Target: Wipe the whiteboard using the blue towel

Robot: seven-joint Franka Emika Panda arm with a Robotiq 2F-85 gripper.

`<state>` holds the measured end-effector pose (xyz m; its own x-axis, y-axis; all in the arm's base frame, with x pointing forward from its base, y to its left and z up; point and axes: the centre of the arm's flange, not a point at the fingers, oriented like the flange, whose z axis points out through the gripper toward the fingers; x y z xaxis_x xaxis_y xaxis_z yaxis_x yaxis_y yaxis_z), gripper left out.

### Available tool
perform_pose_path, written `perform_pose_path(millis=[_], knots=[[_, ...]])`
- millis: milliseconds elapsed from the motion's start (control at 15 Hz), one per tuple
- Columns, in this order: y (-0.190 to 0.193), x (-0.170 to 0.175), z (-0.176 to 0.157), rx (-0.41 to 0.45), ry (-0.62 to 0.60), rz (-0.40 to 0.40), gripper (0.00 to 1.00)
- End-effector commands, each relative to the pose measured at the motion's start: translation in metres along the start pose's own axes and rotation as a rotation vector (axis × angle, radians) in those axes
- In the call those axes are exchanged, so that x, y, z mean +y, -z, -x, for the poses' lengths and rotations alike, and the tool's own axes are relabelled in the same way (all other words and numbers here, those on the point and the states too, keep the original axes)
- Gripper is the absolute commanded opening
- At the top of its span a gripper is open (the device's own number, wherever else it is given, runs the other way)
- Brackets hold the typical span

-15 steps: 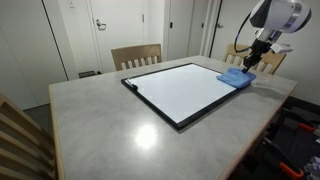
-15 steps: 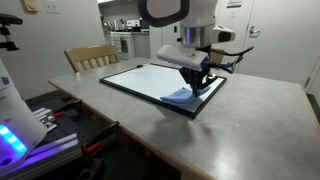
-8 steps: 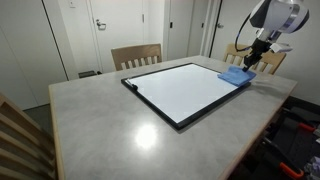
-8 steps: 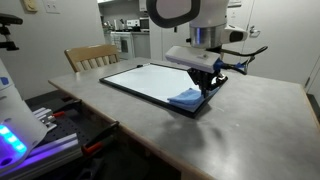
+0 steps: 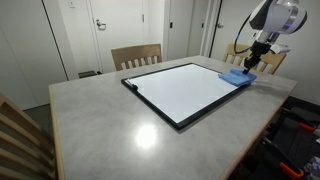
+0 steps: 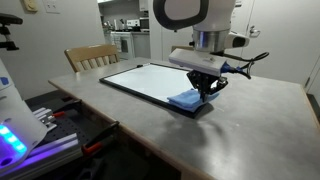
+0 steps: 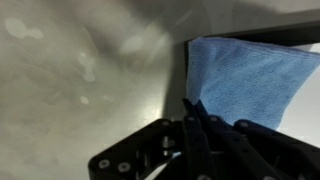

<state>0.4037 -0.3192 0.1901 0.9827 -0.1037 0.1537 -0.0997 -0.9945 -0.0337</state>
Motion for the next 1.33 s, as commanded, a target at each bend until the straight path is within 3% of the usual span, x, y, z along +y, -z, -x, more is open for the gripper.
perform_pose_path(millis=[0,267,600,933,1267], knots=[[-0.005,0.007,-0.008,-0.027,0.058,0.009,0.01],[-0.002,0.005,-0.009,-0.045,0.093,0.055,0.01],[0.008,-0.002,-0.007,-0.023,0.081,0.049,0.01],[0.056,-0.057,-0.025,0.081,0.077,0.009,0.01],[0.114,-0.136,-0.043,0.166,0.122,-0.018,0.01]])
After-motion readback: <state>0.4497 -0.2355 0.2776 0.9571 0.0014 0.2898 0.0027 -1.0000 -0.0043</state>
